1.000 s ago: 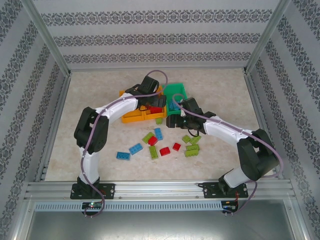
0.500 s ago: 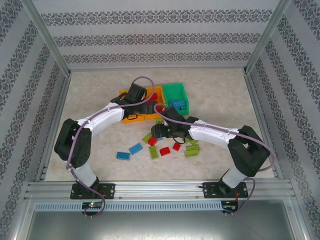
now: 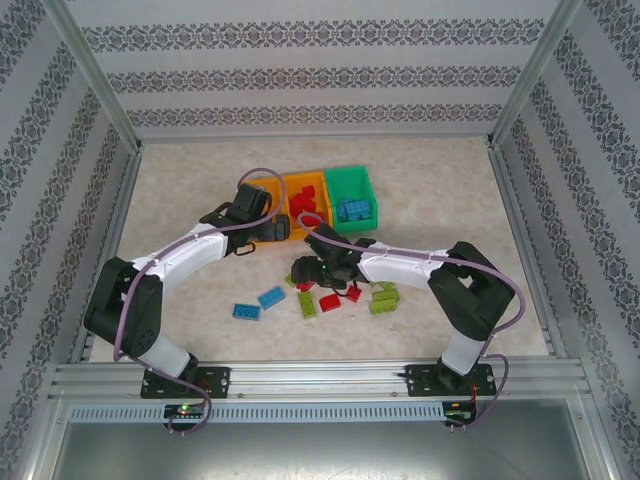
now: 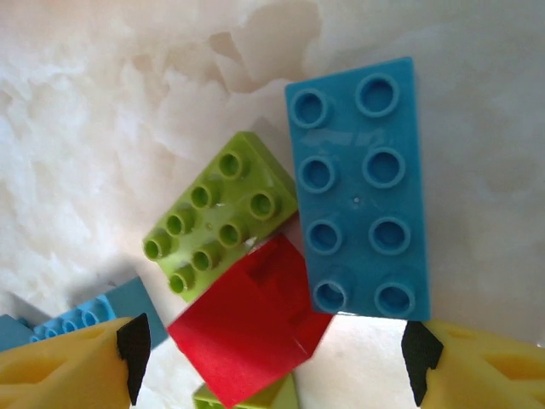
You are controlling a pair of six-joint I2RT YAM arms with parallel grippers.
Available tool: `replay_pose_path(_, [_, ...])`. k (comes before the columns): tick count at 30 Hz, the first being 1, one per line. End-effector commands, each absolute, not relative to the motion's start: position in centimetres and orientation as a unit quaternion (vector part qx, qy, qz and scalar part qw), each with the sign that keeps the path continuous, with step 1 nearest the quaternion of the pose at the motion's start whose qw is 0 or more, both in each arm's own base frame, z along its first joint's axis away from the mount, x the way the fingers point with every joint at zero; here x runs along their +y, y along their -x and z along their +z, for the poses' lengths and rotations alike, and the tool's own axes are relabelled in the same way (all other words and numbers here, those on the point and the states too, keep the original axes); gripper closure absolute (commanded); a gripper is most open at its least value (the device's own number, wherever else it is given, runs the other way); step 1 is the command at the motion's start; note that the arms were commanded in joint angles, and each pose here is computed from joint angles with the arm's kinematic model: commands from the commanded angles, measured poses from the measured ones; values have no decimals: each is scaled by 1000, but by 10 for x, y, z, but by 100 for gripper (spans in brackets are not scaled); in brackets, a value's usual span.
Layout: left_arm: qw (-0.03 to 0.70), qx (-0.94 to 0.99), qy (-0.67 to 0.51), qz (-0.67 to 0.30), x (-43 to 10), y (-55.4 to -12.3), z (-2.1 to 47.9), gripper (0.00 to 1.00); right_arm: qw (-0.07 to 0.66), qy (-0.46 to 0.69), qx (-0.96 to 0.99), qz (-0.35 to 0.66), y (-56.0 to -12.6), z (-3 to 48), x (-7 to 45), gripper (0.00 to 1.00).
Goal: Sort the legos into containers by color
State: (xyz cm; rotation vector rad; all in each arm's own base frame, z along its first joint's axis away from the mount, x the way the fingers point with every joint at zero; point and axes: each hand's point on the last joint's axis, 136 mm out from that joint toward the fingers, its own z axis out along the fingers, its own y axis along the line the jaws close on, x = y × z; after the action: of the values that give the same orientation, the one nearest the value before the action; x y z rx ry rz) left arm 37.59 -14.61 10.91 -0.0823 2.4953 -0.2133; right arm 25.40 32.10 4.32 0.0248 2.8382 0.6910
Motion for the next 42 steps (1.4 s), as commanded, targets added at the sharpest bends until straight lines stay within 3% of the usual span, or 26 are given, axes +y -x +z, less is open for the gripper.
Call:
replay_pose_path(1, [331,939,46,-82,-139,-378,116,1,104,-20,961,253,-257,47,339,19])
replay_pose_path(12, [327,941,47,-80,-132,-370,108,1,76,-19,968,237,-251,30,345,30])
replay_pose_path(20, [329,939,54,-80,-126,-366,109,1,77,-15,972,221,-251,25,341,47])
replay_pose_path(28, [326,940,57,-82,-124,-363,106,1,101,1,976,192,-258,31,323,52])
replay_pose_path(33, [327,940,58,-84,-124,-361,107,1,118,13,976,183,-258,39,314,50])
replay_pose_path(39, [330,938,61,-86,-123,-358,111,1,148,45,971,183,-256,56,312,35])
replay_pose_path(42, [331,937,62,-89,-123,-358,112,0,148,59,969,188,-251,61,321,32])
